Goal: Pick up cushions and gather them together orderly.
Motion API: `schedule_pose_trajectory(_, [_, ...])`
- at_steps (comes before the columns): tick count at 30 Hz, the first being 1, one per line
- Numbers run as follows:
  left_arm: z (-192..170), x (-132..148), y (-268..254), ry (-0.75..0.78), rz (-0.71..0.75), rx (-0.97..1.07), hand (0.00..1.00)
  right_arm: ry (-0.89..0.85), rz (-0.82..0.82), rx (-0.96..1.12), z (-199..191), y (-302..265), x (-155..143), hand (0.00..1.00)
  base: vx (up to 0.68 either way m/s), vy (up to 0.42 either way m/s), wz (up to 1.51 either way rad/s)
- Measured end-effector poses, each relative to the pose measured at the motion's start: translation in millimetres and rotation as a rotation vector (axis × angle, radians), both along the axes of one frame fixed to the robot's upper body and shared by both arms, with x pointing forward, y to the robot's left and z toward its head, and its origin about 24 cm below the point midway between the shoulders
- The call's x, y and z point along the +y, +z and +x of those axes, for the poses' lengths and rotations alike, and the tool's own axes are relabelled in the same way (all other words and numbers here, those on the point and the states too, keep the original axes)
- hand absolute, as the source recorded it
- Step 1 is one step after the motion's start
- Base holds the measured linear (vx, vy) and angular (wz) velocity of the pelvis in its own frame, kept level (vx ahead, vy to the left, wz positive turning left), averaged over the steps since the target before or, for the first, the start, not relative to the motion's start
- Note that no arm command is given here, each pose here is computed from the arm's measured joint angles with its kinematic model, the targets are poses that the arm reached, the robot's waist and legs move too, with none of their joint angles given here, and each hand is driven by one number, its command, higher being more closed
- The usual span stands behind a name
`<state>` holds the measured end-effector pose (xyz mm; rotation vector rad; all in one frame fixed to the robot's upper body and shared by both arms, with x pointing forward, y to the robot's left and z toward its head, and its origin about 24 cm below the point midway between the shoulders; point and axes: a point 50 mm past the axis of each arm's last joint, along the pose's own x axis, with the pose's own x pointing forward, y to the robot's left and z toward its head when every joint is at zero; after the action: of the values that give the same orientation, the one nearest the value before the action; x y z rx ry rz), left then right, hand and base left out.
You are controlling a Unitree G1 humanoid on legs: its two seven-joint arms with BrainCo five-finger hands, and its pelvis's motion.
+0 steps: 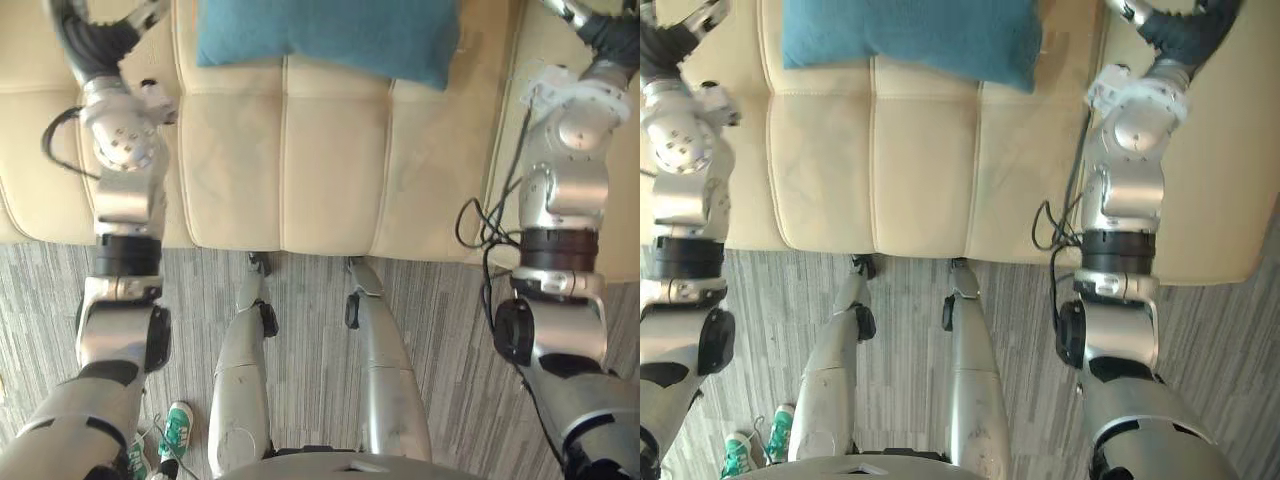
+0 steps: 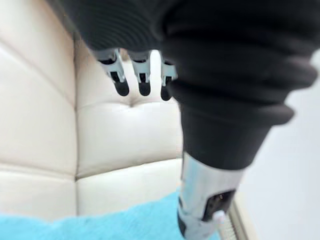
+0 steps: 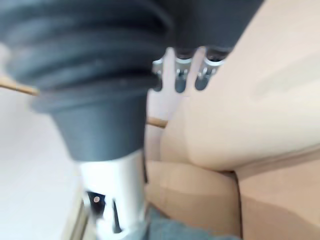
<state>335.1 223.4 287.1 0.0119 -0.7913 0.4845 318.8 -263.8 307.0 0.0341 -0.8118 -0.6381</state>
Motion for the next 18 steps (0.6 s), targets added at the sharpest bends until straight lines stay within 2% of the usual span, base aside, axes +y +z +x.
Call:
schedule_pose_trajectory(3, [-17, 24, -57, -0.02, -0.001, 0.129, 0.0, -0.003, -0.067, 0.131, -15, -52, -11, 0.0, 0.03, -0.062, -0.01])
schedule_pose_trajectory(4, [-20, 26, -65, -0.017, 0.004, 0.151, 0.0, 0.002, -0.08, 0.149, -17, -59, -12, 0.0, 0.07, -0.059, 0.01])
schedule_pose_trajectory(7, [-39, 34, -136, -0.031, -0.031, 0.356, 0.0, 0.069, -0.121, 0.292, -34, -111, -9, 0.0, 0.09, -0.048, -0.01])
schedule_pose_trajectory(11, [-74, 20, -239, -0.093, -0.209, 0.673, 0.0, 0.174, -0.037, 0.576, -53, -202, 12, 0.0, 0.12, -0.022, -0.03])
schedule_pose_trajectory(14, [-120, 5, -330, -0.102, -0.371, 1.037, 0.0, 0.218, 0.03, 0.914, -80, -290, 33, 0.0, 0.09, -0.001, -0.12])
schedule_pose_trajectory(15, [-126, 3, -340, -0.1, -0.387, 1.08, 0.0, 0.223, 0.041, 0.955, -85, -300, 35, 0.0, 0.1, 0.015, -0.1])
schedule_pose_trajectory(18, [-176, -3, -397, -0.039, -0.566, 1.337, 0.0, 0.253, 0.17, 1.23, -122, -366, 49, 0.0, 0.09, 0.012, -0.06])
